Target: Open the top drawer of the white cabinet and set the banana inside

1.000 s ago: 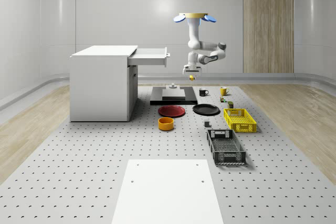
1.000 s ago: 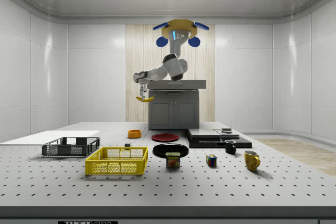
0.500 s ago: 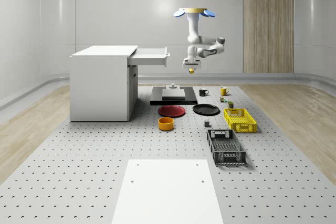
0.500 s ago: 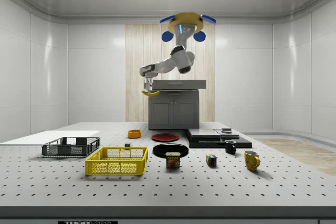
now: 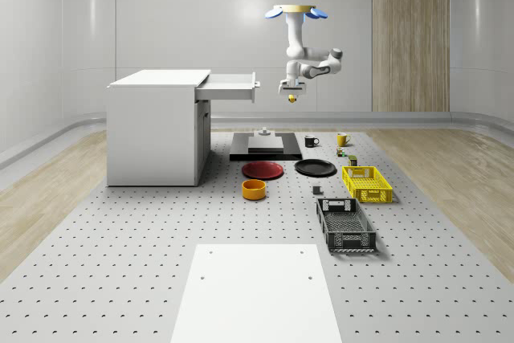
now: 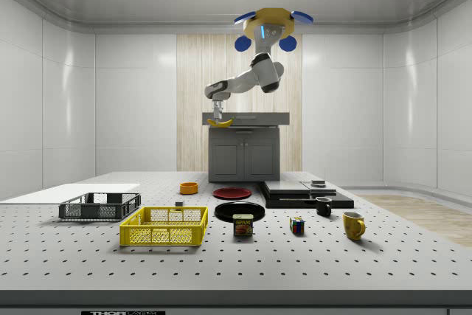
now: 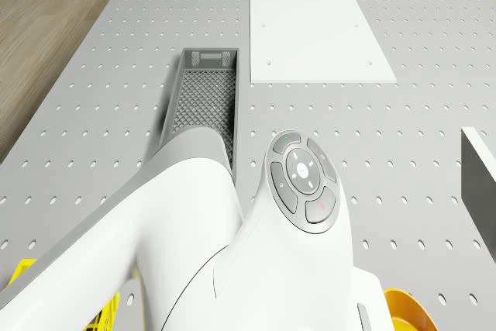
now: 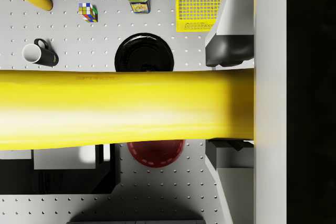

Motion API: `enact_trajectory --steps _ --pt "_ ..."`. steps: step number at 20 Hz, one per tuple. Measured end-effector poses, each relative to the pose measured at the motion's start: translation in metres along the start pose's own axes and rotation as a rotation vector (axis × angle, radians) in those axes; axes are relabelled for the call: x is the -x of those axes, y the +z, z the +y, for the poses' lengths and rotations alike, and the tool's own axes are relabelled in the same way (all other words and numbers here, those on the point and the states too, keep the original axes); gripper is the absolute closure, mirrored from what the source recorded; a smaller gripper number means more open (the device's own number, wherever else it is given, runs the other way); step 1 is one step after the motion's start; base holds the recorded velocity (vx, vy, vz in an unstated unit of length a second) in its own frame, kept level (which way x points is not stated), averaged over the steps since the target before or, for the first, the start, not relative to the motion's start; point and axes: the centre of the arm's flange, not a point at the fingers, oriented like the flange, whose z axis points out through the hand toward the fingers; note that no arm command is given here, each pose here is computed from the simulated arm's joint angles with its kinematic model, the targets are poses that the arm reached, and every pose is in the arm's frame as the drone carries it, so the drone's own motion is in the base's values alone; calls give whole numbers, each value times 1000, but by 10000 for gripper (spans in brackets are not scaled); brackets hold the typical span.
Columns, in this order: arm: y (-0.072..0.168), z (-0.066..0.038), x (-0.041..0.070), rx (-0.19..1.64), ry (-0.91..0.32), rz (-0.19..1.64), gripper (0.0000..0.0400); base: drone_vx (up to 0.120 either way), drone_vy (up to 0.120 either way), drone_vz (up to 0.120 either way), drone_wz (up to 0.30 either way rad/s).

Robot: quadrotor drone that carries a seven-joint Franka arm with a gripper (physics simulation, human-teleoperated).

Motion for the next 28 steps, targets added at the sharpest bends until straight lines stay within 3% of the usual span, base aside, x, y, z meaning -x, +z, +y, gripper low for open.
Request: enact_trajectory --steps 20,24,28 --pt "0 0 0 0 0 0 211 -120 0 120 0" --pt "0 0 0 0 0 0 211 -100 0 0 0" --pt "0 0 0 0 0 0 211 0 -110 0 0"
